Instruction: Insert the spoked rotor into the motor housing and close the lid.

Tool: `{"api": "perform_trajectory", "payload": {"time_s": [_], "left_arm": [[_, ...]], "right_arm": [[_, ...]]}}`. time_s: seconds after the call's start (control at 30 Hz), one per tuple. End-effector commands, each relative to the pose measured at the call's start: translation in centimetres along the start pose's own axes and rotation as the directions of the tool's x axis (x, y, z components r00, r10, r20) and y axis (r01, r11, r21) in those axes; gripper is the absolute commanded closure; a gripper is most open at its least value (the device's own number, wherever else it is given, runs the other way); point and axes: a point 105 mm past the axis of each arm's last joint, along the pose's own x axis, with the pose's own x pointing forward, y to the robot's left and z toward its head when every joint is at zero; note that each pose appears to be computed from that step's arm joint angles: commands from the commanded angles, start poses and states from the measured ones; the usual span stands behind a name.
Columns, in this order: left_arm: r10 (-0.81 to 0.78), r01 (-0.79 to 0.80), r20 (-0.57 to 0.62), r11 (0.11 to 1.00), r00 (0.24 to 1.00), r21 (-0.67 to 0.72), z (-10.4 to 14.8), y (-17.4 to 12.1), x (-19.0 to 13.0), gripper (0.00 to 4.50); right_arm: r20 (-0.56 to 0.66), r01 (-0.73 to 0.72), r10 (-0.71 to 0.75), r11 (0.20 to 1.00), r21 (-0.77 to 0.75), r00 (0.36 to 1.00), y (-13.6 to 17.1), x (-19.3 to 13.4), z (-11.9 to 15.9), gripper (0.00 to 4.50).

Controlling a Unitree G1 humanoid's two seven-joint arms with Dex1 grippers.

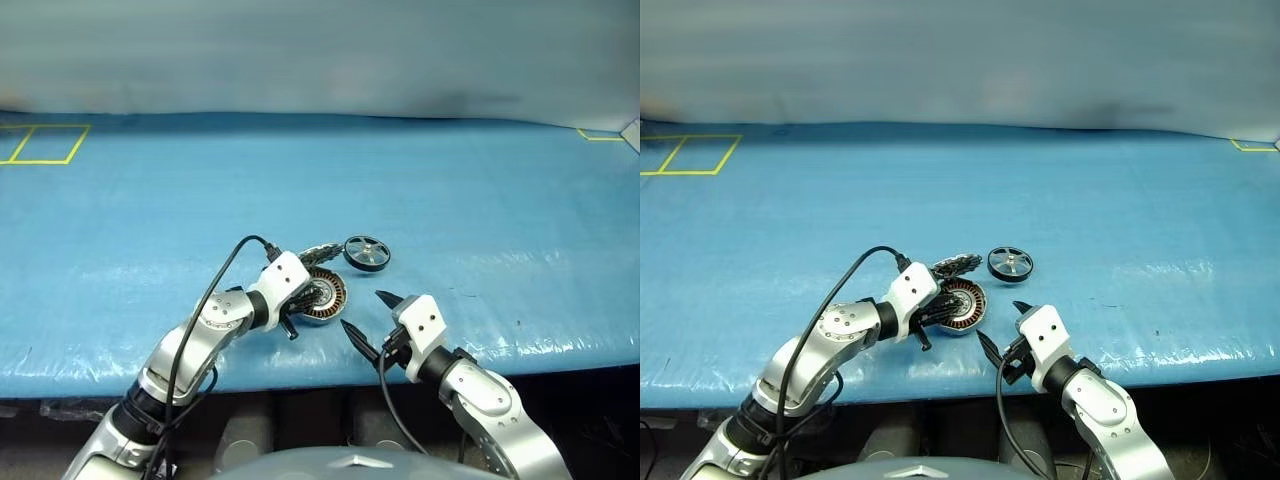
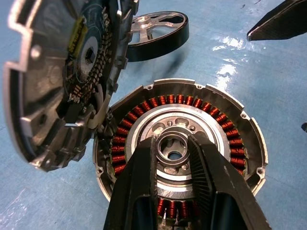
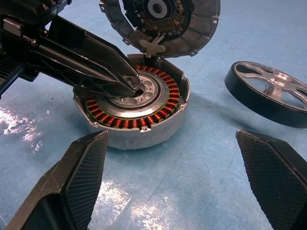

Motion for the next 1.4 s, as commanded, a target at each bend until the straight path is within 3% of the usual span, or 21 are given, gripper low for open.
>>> {"api": "perform_trajectory", "payload": {"time_s": [0.03, 0.4, 0.43, 0.57, 0.73, 0.8, 0.9, 1.23, 1.4], "left_arm": [[-0.021, 0.02, 0.011, 1.0, 1.0, 0.018, 0.3, -0.4, 0.5, 3.85], [-0.053, 0.053, -0.02, 0.998, 0.998, 0.035, -0.1, -1.0, 0.5, 3.85], [-0.053, 0.054, -0.022, 0.998, 0.998, 0.034, -0.2, -1.0, 0.5, 3.14], [-0.043, 0.043, -0.018, 0.998, 0.999, 0.038, 0.0, -0.8, 0.3, 1.95], [-0.074, 0.073, 0.074, 0.997, 0.995, 0.01, 1.9, -1.3, -0.4, 0.31], [-0.107, 0.107, 0.105, 0.994, 0.989, 0.006, 2.5, -1.8, -0.7, 0.31], [-0.115, 0.115, 0.116, 0.993, 0.987, 0.003, 2.7, -2.0, -0.8, 1.11], [-0.12, 0.125, 0.194, 0.992, 0.974, -0.01, 3.1, -2.2, -1.8, 4.46], [-0.099, 0.067, 0.333, 0.992, 0.938, 0.104, 3.8, -2.1, -3.5, 4.46]], "right_arm": [[0.027, 0.005, -0.005, 1.0, -0.01, 1.0, 0.1, 0.0, 0.7, 0.0], [0.021, 0.013, -0.013, 1.0, -0.011, 1.0, 0.0, 0.0, 0.6, 0.0], [0.02, 0.012, -0.012, 1.0, -0.012, 1.0, 0.0, 0.0, 0.6, 0.0], [0.02, 0.01, -0.009, 1.0, -0.014, 1.0, 0.0, 0.2, 0.6, 0.0], [0.018, 0.009, -0.009, 1.0, -0.016, 1.0, -0.1, 0.2, 0.7, 0.0], [0.018, 0.008, -0.007, 1.0, -0.016, 1.0, -0.1, 0.2, 0.7, 0.0], [0.019, 0.004, -0.003, 1.0, -0.017, 1.0, -0.1, 0.3, 0.7, 0.0], [0.019, 0.012, -0.011, 1.0, -0.028, 1.0, -0.7, 0.5, 1.0, 0.0], [0.021, 0.116, -0.116, 0.993, 0.019, 0.993, -2.7, 0.7, 1.8, 0.0]]}}
